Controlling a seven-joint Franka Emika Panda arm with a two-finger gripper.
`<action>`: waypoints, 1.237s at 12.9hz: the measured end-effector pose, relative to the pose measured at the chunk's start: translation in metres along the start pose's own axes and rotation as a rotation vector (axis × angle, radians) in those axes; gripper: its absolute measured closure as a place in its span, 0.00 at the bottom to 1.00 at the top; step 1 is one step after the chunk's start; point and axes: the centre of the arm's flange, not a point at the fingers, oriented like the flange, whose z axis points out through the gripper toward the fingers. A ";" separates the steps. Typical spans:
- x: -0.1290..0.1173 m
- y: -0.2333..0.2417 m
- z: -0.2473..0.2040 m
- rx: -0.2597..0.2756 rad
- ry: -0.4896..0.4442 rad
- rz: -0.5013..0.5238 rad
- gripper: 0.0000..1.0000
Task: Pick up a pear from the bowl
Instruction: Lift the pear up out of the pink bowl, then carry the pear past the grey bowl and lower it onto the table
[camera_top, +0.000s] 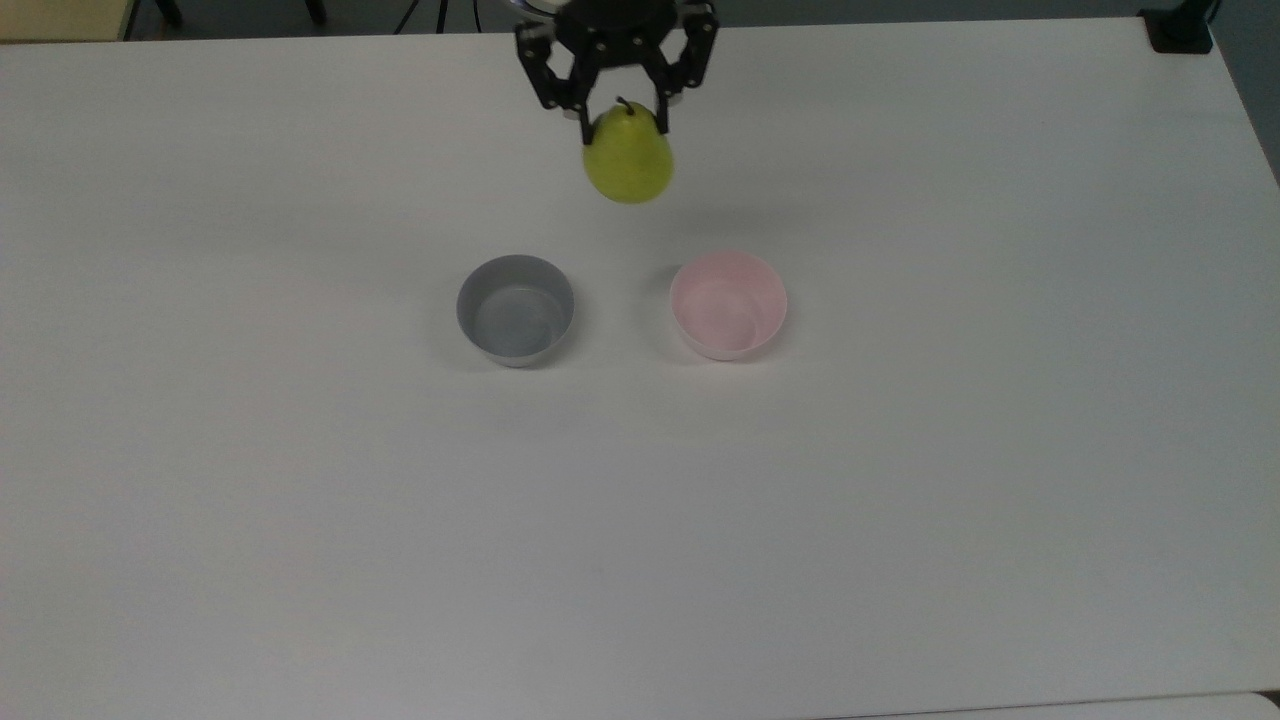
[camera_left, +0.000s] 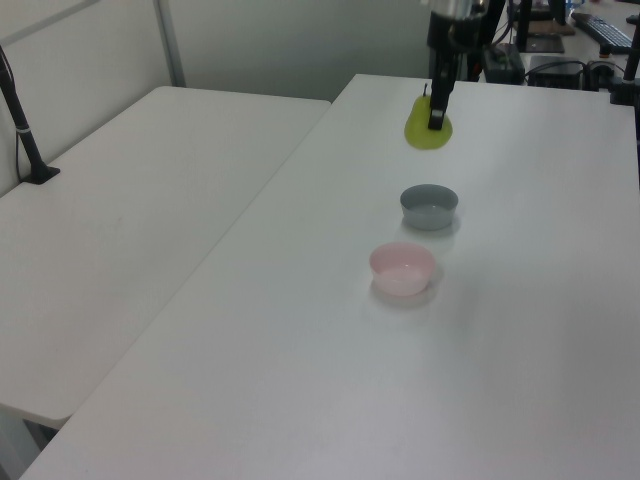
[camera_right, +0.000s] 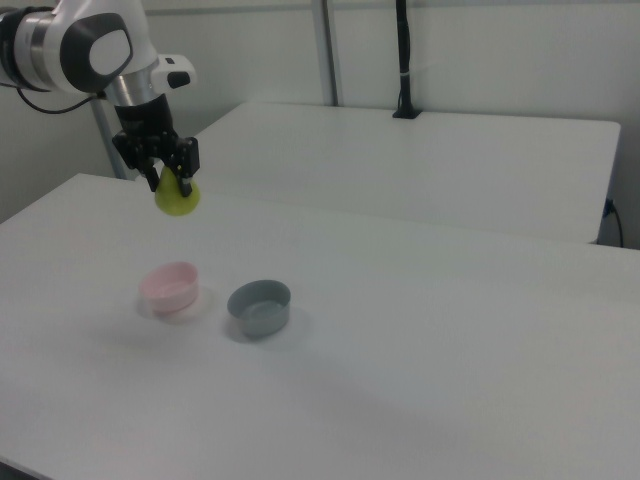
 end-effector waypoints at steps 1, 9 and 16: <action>-0.003 0.017 -0.005 -0.004 0.000 0.010 0.41; -0.020 0.142 -0.016 -0.033 0.010 -0.038 0.41; -0.020 0.224 0.021 -0.041 0.020 -0.055 0.41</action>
